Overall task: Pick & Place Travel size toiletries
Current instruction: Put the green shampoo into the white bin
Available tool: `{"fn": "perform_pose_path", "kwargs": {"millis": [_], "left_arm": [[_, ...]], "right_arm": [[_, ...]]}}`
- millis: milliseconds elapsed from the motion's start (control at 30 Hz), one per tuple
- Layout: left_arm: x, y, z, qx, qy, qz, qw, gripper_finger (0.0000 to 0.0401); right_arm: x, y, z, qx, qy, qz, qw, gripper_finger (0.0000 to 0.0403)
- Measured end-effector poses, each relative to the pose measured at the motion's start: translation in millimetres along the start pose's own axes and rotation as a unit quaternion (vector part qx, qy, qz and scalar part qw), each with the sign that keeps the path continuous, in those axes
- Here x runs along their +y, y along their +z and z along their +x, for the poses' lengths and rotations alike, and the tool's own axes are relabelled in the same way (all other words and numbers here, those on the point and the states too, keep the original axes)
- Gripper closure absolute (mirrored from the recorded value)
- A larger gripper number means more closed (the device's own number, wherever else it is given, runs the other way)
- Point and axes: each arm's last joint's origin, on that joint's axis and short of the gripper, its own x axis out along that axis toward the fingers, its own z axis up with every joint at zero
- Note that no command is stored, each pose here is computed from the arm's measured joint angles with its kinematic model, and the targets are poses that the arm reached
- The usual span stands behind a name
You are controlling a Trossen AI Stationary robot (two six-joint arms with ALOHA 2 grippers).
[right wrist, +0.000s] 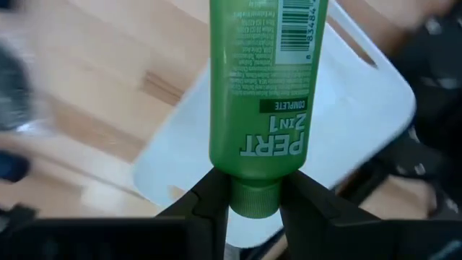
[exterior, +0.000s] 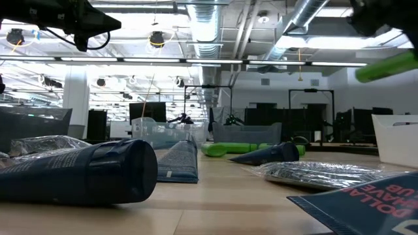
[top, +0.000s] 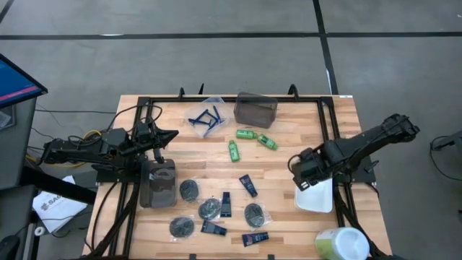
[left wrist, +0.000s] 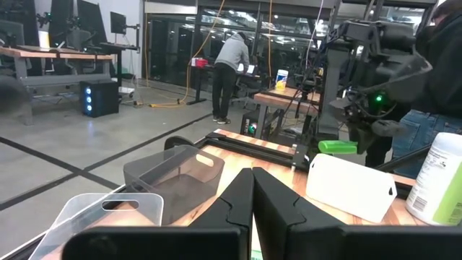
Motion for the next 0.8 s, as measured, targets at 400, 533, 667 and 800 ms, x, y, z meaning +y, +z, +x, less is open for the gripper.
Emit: {"fn": "perform_pose_path", "kwargs": {"millis": [400, 533, 667, 800], "left_arm": [[0, 0, 0, 0.000, 0.000, 0.000, 1.000, 0.0401], [0, 0, 0, 0.000, 0.000, 0.000, 1.000, 0.0401], [0, 0, 0, 0.000, 0.000, 0.000, 1.000, 0.0401], [0, 0, 0, 0.000, 0.000, 0.000, 1.000, 0.0401]], "right_arm": [[-2, -20, 14, 0.008, -0.034, 0.111, 0.993, 0.0314], [0, -22, 28, 0.004, -0.042, 0.134, 0.990, 0.0314], [7, -21, 45, 0.006, -0.032, 0.140, 0.990, 0.0314], [11, -18, 62, 0.004, -0.051, 0.143, 0.988, 0.0314]]}}
